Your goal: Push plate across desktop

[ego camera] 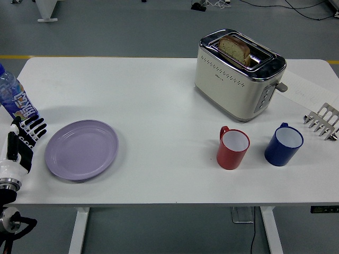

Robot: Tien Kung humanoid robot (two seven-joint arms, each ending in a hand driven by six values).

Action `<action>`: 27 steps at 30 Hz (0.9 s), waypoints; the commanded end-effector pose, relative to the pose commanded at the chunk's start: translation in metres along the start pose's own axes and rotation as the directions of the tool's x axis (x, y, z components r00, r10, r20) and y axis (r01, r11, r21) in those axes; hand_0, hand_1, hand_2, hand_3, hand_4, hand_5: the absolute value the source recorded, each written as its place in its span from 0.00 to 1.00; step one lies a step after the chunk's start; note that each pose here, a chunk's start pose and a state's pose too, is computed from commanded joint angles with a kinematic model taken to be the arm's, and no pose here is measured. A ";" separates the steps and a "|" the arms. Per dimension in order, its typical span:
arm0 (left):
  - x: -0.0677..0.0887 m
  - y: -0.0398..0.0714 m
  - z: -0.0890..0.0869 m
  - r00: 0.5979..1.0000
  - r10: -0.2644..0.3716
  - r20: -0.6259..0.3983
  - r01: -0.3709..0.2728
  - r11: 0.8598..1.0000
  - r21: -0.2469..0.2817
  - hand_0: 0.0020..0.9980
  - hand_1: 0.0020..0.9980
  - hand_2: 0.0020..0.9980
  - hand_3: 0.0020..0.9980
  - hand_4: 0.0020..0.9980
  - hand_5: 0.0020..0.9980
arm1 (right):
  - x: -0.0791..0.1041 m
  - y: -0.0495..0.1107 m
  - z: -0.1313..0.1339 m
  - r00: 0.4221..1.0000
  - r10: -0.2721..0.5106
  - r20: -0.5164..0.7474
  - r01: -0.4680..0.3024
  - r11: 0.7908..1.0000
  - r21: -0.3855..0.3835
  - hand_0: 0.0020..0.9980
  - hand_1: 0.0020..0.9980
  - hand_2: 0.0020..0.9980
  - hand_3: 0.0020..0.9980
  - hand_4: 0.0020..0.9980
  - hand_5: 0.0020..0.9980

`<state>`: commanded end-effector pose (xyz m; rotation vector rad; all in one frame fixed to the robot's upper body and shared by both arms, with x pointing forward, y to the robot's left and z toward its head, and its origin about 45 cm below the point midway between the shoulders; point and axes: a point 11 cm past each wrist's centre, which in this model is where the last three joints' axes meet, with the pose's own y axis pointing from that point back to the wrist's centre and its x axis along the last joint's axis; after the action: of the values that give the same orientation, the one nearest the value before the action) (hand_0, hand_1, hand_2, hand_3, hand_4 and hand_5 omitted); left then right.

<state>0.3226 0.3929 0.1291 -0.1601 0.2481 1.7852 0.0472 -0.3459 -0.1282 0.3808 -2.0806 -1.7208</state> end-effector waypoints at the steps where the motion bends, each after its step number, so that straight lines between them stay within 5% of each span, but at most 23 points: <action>1: -0.001 0.000 -0.001 1.000 -0.001 -0.006 0.001 1.000 -0.003 0.80 0.77 0.74 0.65 0.59 1.00 | -0.001 0.000 0.000 1.000 -0.001 0.000 0.001 1.000 0.001 0.57 0.47 0.62 0.63 0.40 0.58; 12: -0.006 -0.001 -0.004 0.999 0.035 -0.035 -0.036 0.998 -0.053 0.80 0.77 0.74 0.62 0.58 1.00 | -0.005 0.001 -0.003 1.000 -0.009 -0.009 0.009 1.000 0.005 0.57 0.47 0.62 0.63 0.39 0.59; 27: -0.013 -0.002 -0.012 0.998 0.046 -0.052 -0.049 0.998 -0.051 0.80 0.77 0.74 0.62 0.58 1.00 | -0.007 0.001 -0.004 1.000 -0.012 -0.015 0.012 1.000 0.009 0.57 0.47 0.62 0.63 0.39 0.58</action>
<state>0.3273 0.3779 0.1201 -0.2383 0.2435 1.8374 0.0557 -0.3461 -0.1271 0.4092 -2.0803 -1.7107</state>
